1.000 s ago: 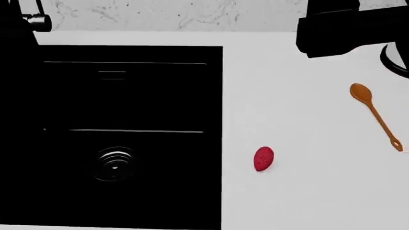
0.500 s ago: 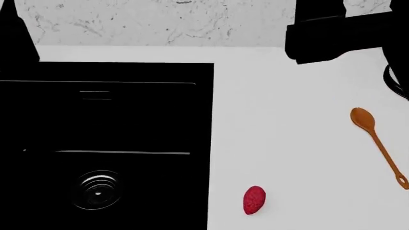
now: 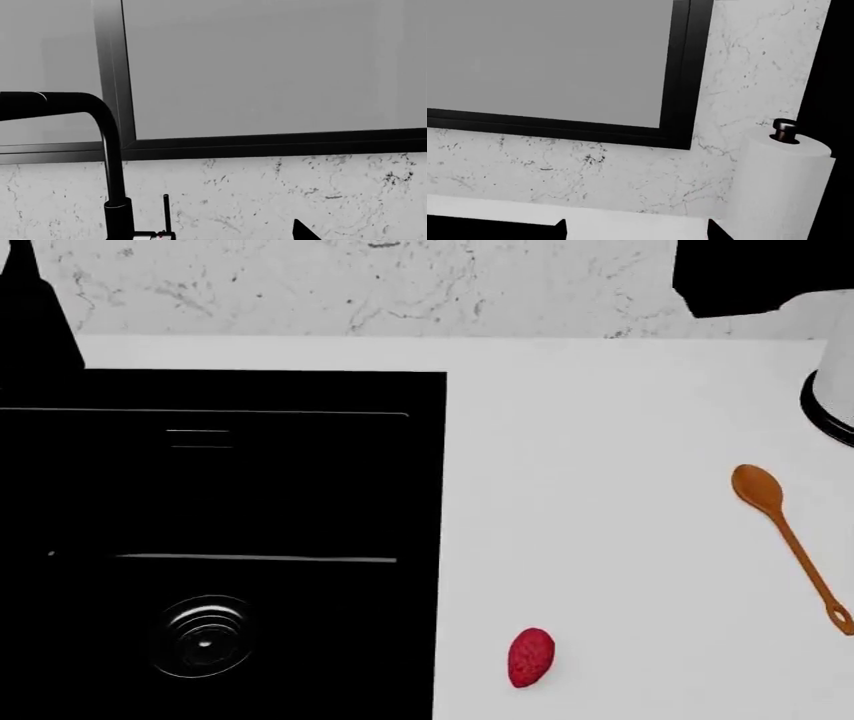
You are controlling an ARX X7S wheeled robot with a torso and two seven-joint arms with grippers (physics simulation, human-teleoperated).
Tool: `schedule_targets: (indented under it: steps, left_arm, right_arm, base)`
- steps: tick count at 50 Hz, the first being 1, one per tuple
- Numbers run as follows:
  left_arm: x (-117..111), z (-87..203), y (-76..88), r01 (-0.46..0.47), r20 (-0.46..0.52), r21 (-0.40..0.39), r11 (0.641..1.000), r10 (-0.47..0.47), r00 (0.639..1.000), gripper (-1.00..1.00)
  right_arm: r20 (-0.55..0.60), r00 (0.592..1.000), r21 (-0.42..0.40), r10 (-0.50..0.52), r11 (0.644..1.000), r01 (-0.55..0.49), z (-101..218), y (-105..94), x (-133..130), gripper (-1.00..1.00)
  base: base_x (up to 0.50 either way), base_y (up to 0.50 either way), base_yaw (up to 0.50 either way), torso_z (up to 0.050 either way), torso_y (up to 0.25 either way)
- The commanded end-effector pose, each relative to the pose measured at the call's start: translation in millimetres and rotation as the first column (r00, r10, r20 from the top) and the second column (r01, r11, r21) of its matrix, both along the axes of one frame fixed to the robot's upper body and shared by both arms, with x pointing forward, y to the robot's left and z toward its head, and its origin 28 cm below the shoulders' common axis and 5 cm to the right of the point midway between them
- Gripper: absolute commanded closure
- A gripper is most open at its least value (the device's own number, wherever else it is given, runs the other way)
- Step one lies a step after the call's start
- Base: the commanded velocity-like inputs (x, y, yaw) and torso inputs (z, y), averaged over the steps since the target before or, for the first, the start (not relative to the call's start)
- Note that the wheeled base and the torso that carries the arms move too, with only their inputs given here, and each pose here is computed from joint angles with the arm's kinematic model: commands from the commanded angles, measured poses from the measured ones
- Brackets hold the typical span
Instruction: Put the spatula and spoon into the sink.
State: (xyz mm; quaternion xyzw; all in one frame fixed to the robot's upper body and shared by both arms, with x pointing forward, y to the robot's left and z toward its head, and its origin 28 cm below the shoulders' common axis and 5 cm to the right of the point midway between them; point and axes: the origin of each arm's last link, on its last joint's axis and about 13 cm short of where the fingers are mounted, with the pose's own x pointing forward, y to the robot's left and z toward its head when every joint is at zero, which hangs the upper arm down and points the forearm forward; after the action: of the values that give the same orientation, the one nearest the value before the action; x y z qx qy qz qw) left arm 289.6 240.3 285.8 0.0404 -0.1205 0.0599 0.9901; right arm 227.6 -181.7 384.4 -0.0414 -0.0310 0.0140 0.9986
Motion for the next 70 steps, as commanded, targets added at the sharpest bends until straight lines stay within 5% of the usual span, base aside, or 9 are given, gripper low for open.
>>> schedule_targets:
  steps: [1,22,70]
  left_arm:
    - [0.1,-1.9,1.2,-0.002,-0.005,-0.001,1.0,0.002,1.0,-1.0]
    - [-0.8,-10.9,4.0,-0.008,-0.022,-0.004,1.0,0.008,1.0,-1.0]
    - [4.9,-35.3,4.8,-0.015,-0.085,-0.006,1.0,0.014,0.996,-1.0]
  right_arm:
    - [-0.159,0.986,0.058,-0.046,0.997,0.056,8.2,-20.0,16.5,-1.0]
    - [-0.35,0.928,0.138,-0.125,0.973,0.183,-25.9,-43.9,32.5,-1.0]
    - [-0.565,0.797,0.055,-0.216,0.953,0.297,-119.9,-62.8,79.1,-1.0]
  base:
    - [0.0,0.0,0.0,0.0,0.0]
    - [0.0,0.0,0.0,0.0,0.0]
    - [0.0,0.0,0.0,0.0,0.0]
